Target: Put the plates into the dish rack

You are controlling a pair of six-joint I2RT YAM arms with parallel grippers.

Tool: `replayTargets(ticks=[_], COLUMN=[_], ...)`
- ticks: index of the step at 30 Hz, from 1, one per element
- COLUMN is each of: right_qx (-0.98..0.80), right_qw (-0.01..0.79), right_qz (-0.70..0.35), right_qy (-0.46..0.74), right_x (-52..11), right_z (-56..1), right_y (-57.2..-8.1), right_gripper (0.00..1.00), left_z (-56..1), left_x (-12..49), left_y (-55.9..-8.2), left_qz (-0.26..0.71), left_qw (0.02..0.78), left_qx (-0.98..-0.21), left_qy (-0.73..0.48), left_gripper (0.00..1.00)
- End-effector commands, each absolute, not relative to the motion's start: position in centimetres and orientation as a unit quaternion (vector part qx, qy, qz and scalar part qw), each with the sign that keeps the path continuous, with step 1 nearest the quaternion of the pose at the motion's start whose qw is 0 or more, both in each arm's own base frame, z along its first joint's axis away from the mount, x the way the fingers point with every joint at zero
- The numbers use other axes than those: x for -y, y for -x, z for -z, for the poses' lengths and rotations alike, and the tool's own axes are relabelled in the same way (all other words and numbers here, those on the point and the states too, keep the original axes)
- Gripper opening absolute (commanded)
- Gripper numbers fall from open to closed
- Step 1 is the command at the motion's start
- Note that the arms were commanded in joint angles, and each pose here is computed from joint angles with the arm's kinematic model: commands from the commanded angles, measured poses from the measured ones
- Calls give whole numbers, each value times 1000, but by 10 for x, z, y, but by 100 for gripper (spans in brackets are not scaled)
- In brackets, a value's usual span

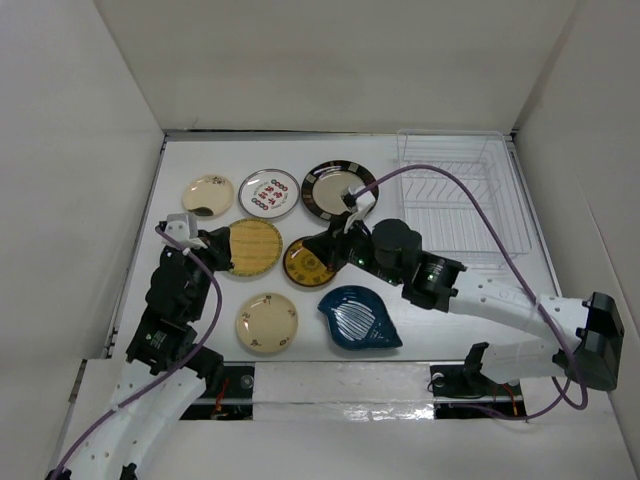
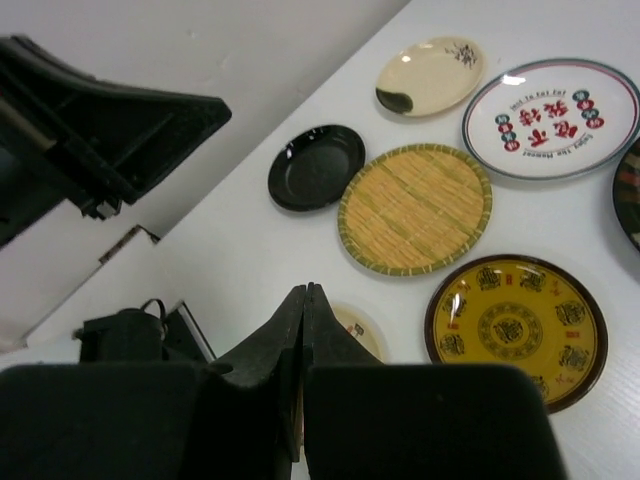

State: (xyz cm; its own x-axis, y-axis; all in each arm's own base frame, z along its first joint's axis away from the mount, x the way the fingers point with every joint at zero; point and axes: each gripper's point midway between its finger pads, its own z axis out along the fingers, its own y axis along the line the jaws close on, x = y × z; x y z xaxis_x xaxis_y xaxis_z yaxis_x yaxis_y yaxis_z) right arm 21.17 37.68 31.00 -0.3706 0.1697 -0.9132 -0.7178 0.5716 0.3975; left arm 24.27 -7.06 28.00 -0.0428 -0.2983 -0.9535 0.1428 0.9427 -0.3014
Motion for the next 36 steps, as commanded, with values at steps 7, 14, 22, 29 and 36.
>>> replayTargets(ticks=[7,14,22,29,36], right_qx=[-751,-796,-847,-897,-909], right_qw=[432,396,389,349,309], right_qz=[-436,-398,-339,-258,-267], right_qy=[245,226,128,84,80], right_x=[-391,-390,-337,-308,-317], right_z=[-224,-174,-131,-77,-48], right_y=[-221,-258,-315,-327,-327], right_gripper=[0,0,39,46,48], left_z=[-281,-279,-279,-290,-289], left_x=[53,63,74,77,85], left_y=[-253,-255,-256,-248,-248], left_qz=[112,124,146,166,180], left_qw=[694,691,688,700,694], left_qx=[-706,-709,-710,-694,-697], left_qy=[86,64,43,36,21], left_gripper=[0,0,0,3,5])
